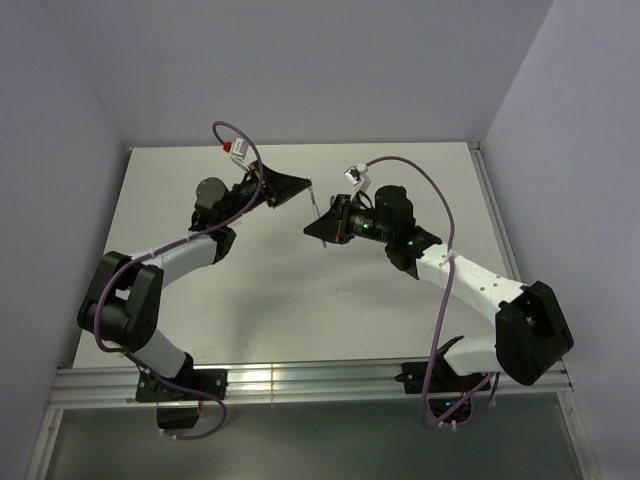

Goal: Insert the pens into the pen caps
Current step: Insert the pen cap onto the pen.

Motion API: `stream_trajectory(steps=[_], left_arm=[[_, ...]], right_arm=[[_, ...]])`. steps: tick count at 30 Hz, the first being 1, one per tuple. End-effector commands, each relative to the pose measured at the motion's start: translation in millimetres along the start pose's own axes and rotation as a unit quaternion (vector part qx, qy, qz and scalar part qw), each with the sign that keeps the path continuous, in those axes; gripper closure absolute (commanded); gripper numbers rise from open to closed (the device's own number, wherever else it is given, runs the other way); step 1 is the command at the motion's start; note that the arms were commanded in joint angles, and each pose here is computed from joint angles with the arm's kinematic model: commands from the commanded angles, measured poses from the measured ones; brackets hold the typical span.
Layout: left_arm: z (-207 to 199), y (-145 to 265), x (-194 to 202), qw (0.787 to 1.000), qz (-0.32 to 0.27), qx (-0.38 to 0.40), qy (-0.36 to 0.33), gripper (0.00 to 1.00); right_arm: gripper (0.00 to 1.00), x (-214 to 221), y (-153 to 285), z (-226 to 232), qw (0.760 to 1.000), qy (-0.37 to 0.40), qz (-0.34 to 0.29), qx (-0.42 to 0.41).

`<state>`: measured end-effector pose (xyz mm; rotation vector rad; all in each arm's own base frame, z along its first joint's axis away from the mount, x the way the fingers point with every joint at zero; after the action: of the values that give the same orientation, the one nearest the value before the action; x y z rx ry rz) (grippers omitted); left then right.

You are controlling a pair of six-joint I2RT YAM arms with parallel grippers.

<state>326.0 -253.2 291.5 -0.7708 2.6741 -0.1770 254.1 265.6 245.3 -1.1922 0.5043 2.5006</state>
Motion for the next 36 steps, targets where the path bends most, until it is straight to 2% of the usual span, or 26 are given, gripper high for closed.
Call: stream_trajectory(steps=[1, 12, 18, 36], left_arm=[[-18, -6, 1, 0.999, 0.014, 0.037, -0.023, 1.0], [-39, -7, 13, 0.998, 0.009, 0.061, -0.017, 1.0], [-51, -9, 20, 0.997, 0.001, 0.061, -0.038, 1.0], [-93, -5, 57, 0.984, 0.076, 0.131, -0.097, 1.0]], right_arm=[[1.0, -23, 9, 9, 0.999, 0.025, -0.042, -0.005], [1.0, -28, 13, 9, 0.998, 0.019, -0.059, -0.008], [1.0, -31, 16, 16, 0.996, 0.021, -0.076, -0.029], [1.0, -33, 30, 28, 0.99, 0.063, -0.11, -0.053]])
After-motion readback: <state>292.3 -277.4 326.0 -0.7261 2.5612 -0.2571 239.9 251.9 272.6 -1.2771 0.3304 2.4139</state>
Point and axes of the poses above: each gripper's point midway between its finger pads, its own y axis back along the fingers, its own z axis along the line the jaws close on, x = y × z, the point moved 5 cm from there along y, back along the fingers, and after that the axes turned 11 degrees about y, right-handed, at the moved point
